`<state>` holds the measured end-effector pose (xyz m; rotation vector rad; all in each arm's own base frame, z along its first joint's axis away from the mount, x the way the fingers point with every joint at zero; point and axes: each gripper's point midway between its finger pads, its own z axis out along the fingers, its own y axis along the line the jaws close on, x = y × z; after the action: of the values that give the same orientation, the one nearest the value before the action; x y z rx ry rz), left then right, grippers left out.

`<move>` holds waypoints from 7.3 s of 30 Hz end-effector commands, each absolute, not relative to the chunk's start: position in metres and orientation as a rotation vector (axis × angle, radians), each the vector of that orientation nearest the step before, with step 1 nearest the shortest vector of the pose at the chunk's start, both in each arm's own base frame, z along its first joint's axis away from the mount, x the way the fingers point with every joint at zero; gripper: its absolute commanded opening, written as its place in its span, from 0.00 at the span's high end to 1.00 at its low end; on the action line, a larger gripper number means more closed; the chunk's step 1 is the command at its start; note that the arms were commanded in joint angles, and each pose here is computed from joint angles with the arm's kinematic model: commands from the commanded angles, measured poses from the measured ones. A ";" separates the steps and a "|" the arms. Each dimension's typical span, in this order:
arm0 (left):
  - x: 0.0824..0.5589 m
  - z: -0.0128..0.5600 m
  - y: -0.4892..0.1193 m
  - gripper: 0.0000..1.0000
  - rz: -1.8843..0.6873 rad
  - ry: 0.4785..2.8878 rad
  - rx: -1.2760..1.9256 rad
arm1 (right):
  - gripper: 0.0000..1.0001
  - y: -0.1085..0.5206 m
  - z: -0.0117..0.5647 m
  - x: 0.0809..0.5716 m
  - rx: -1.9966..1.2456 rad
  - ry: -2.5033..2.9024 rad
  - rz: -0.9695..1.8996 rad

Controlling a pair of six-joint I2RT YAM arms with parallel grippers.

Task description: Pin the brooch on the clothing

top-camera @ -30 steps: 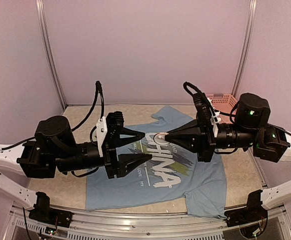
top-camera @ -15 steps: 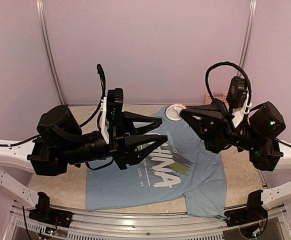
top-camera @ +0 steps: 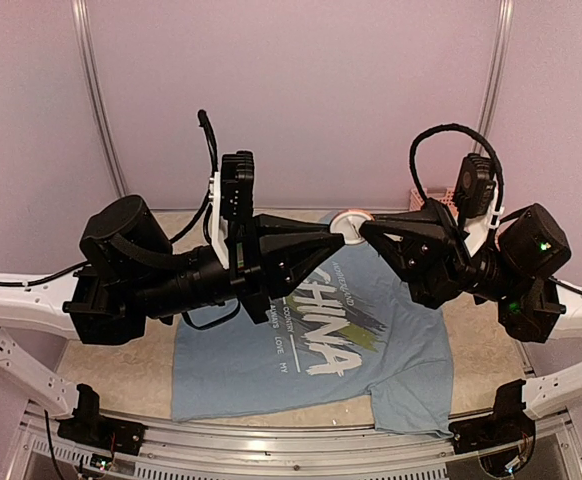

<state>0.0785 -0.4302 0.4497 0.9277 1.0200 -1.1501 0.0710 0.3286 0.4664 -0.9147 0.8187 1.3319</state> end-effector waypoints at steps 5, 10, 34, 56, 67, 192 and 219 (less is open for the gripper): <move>0.077 0.471 -0.430 0.91 -1.184 0.971 0.904 | 1.00 0.329 0.463 0.069 -0.918 0.827 1.343; 0.078 0.465 -0.434 1.00 -1.177 0.993 0.919 | 1.00 0.328 0.463 0.068 -0.926 0.831 1.338; 0.071 0.456 -0.440 1.00 -0.971 0.992 1.023 | 0.28 0.315 0.462 0.065 -1.158 1.150 1.214; 0.043 0.451 -0.453 1.00 -0.987 0.921 1.152 | 0.83 0.315 0.457 0.086 -1.057 1.202 1.143; 0.014 0.443 -0.460 1.00 -0.997 0.850 1.263 | 0.81 0.323 0.447 0.098 -1.044 1.282 1.103; 0.483 0.069 -0.106 0.51 -0.021 2.312 -0.229 | 1.00 0.282 0.218 0.240 -0.803 1.841 0.982; 0.476 0.022 -0.118 1.00 -0.066 2.424 -0.209 | 1.00 0.283 0.216 0.247 -0.812 1.855 0.943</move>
<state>0.4790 -0.1163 0.0211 -0.2438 2.4084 -0.0829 0.2398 0.2841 0.2075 -0.8184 1.8790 0.9655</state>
